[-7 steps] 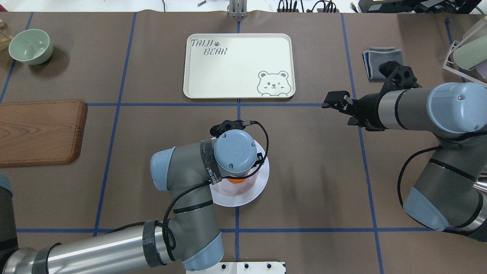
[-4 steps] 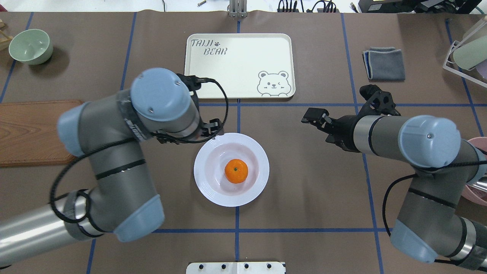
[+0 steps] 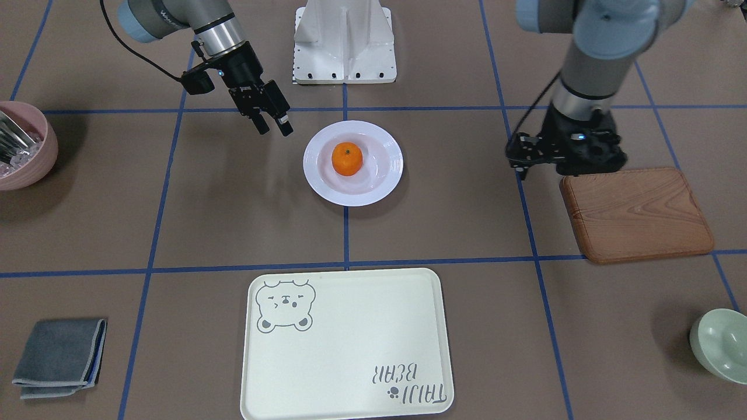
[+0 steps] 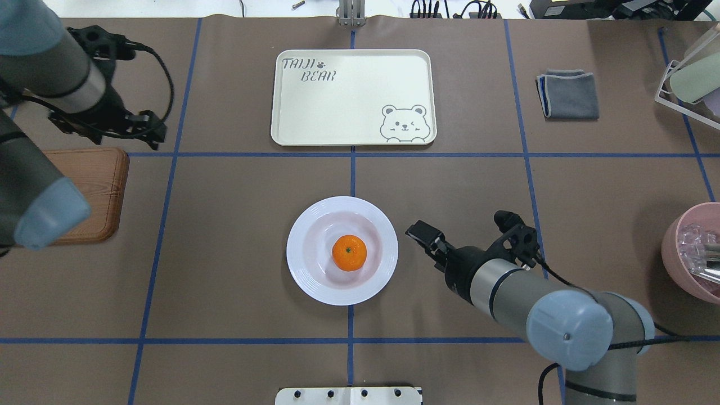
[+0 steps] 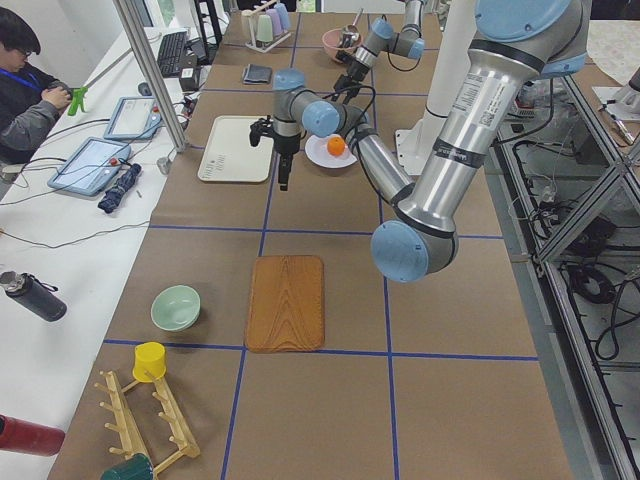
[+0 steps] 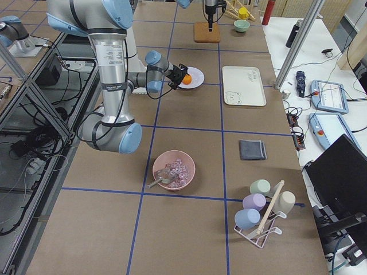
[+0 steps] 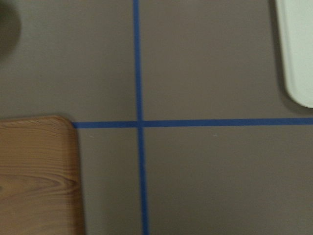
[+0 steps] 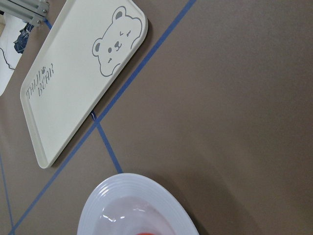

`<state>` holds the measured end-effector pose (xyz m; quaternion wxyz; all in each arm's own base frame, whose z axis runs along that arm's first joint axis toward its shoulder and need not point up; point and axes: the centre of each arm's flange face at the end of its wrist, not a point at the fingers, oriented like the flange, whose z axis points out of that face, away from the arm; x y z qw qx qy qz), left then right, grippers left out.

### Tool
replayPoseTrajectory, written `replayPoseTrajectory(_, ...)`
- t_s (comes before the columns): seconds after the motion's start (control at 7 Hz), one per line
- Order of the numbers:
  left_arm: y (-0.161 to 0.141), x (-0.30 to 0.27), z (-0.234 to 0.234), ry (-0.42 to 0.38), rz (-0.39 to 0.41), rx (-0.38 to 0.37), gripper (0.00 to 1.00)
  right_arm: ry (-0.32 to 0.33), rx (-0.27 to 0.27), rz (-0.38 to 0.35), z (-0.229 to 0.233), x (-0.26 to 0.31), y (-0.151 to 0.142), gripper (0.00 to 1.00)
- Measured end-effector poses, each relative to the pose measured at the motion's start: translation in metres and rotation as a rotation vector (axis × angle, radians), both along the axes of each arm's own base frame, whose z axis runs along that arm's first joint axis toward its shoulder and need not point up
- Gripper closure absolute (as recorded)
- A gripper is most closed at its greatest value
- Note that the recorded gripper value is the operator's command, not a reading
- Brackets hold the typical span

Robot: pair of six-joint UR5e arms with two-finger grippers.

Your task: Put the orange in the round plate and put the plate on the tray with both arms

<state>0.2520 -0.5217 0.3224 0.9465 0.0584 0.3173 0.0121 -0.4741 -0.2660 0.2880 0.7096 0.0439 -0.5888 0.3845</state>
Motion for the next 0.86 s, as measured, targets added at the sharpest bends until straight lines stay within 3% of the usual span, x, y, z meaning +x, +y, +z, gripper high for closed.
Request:
replayPoseTrajectory(0.43,-0.045,-0.158,0.127,-0.046,0.18,0.04,0.02,-0.026,-0.018,0.024,-0.007,-0.058,0.043,0.02)
replayPoseTrajectory(0.71,-0.043,-0.264,0.197,-0.014,0.146,-0.003,0.02,-0.037,-0.034,0.037,-0.011,-0.079,0.047,0.06)
replayPoseTrajectory(0.86,-0.029,-0.307,0.232,0.044,0.148,-0.014,0.02,-0.037,-0.043,0.047,-0.011,-0.086,0.045,0.14)
